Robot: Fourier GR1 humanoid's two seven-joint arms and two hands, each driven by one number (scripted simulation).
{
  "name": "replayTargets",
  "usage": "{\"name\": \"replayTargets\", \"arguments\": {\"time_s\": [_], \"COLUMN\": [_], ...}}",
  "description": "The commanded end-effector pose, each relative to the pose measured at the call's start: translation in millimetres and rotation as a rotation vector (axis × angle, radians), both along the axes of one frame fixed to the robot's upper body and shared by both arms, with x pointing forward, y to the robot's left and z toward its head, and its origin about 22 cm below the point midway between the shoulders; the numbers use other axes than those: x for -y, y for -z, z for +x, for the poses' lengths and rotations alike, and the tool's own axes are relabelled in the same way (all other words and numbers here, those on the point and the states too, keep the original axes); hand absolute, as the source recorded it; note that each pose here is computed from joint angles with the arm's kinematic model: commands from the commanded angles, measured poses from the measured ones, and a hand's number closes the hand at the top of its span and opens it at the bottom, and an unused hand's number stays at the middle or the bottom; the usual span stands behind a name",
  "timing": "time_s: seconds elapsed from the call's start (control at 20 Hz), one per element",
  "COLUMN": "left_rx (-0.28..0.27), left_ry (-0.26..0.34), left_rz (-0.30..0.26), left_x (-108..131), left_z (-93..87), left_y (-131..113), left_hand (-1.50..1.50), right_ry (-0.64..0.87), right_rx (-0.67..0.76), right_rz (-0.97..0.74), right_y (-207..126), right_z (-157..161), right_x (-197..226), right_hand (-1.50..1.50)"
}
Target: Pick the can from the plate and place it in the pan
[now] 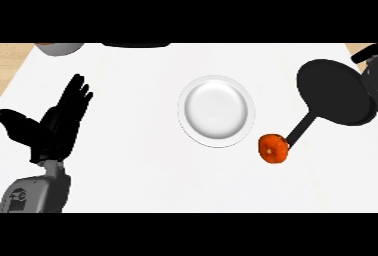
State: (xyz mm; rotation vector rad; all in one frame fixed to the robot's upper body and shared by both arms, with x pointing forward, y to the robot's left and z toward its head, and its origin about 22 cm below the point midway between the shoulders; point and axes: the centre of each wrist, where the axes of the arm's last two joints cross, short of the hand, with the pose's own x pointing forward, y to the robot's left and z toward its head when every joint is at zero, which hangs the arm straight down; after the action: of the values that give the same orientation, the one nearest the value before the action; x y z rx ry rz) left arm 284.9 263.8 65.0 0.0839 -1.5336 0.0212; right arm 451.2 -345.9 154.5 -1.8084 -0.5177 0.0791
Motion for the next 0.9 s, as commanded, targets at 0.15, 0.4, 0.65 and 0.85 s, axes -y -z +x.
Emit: {"name": "replayTargets", "arguments": {"time_s": [0.15,0.4,0.65,0.85], "left_rx": [-0.005,0.014,0.013,-0.006], "left_ry": [-0.001,0.006,0.013,0.001], "left_rz": [0.000,0.005,-0.001,-0.006], "left_x": [-13.9,1.2,-6.6,2.2], "left_z": [0.8,3.2,6.4,4.4], "left_y": [-4.9,-6.2,-6.2,5.2], "left_hand": [0.00,0.00,0.00,0.00], "right_ry": [0.012,0.041,0.225,0.150], "right_rx": [0.114,0.102,0.189,0.177], "right_rz": [0.077,0.078,0.302,0.399], "right_y": [65.6,96.4,103.3,118.4], "right_z": [-30.4,-53.0,-58.7,-65.4], "right_x": [30.3,53.4,58.8,56.3], "right_hand": [1.50,1.50,-1.50,-1.50]}}
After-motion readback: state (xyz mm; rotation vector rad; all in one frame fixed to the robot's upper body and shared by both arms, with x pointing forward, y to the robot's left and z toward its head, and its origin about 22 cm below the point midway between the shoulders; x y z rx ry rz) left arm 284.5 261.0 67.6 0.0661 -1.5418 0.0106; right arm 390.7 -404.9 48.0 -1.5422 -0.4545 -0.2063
